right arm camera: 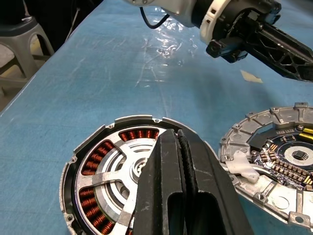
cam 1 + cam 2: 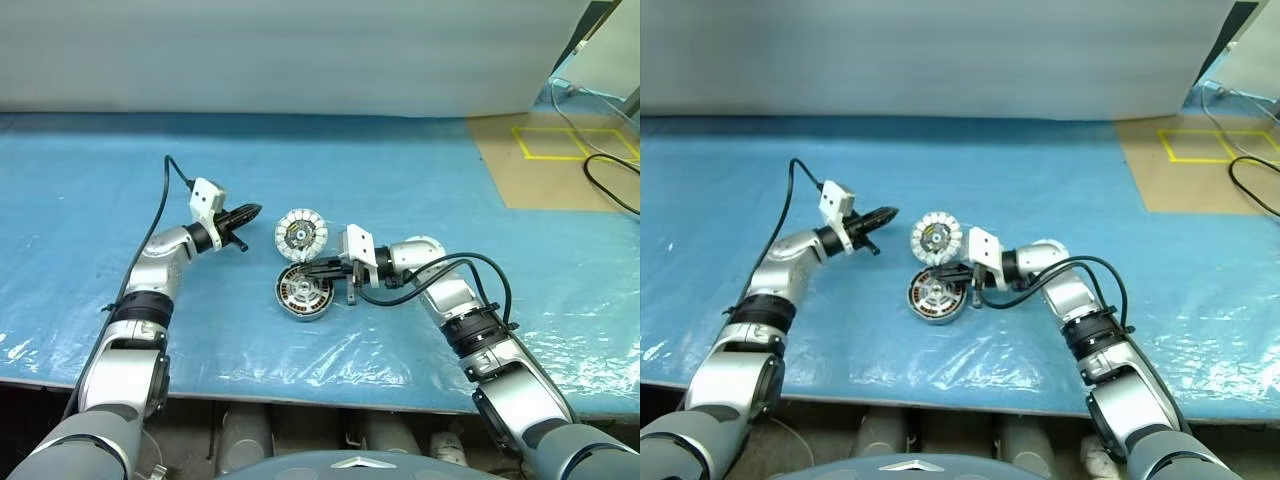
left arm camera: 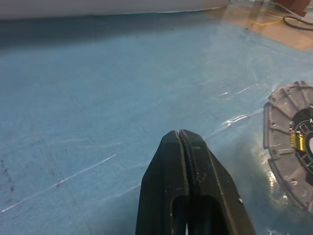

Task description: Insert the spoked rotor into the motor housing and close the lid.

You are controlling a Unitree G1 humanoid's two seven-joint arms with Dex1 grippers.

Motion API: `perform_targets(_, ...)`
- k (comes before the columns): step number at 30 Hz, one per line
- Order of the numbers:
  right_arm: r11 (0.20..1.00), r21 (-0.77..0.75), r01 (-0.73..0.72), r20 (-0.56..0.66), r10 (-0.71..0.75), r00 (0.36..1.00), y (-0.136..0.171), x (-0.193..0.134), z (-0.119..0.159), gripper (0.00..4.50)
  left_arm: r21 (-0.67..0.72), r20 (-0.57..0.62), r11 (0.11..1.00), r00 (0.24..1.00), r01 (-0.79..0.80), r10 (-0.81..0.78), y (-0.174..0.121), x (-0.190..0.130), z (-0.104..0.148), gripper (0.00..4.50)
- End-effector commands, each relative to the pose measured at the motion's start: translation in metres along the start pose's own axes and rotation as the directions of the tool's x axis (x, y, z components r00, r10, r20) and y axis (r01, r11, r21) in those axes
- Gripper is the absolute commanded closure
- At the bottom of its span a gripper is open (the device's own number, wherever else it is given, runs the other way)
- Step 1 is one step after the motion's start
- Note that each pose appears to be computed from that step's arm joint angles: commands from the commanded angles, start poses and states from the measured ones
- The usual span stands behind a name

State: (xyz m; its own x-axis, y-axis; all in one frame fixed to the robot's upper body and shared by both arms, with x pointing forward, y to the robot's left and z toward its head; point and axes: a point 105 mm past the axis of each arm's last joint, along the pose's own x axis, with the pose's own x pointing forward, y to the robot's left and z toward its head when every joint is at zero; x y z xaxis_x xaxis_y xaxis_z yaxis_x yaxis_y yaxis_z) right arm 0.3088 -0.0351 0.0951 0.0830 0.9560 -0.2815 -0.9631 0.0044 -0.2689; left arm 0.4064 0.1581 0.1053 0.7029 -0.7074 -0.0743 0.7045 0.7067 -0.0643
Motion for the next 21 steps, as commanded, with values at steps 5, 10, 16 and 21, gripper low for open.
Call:
perform_targets(5,1.000,-0.017,0.010,0.017,-0.010,1.000,0.005,-0.009,0.011,4.50,-0.150,-0.067,0.980,0.987,0.131,-0.143,-0.012,0.018,-0.004,4.46)
perform_targets(10,1.000,-0.013,0.011,0.002,-0.011,1.000,0.011,-0.013,0.010,4.50,-0.260,-0.143,0.950,0.966,0.173,-0.215,-0.023,0.019,-0.025,4.46)
perform_targets(16,0.998,0.009,0.057,-0.016,-0.057,0.998,0.010,-0.019,0.007,4.50,-0.345,-0.101,0.923,0.972,0.168,-0.214,-0.031,0.030,-0.025,4.46)
perform_targets(21,0.997,0.006,0.071,-0.032,-0.070,0.997,0.010,-0.022,0.006,4.50,-0.371,-0.055,0.915,0.979,0.161,-0.194,-0.036,0.040,-0.021,4.46)
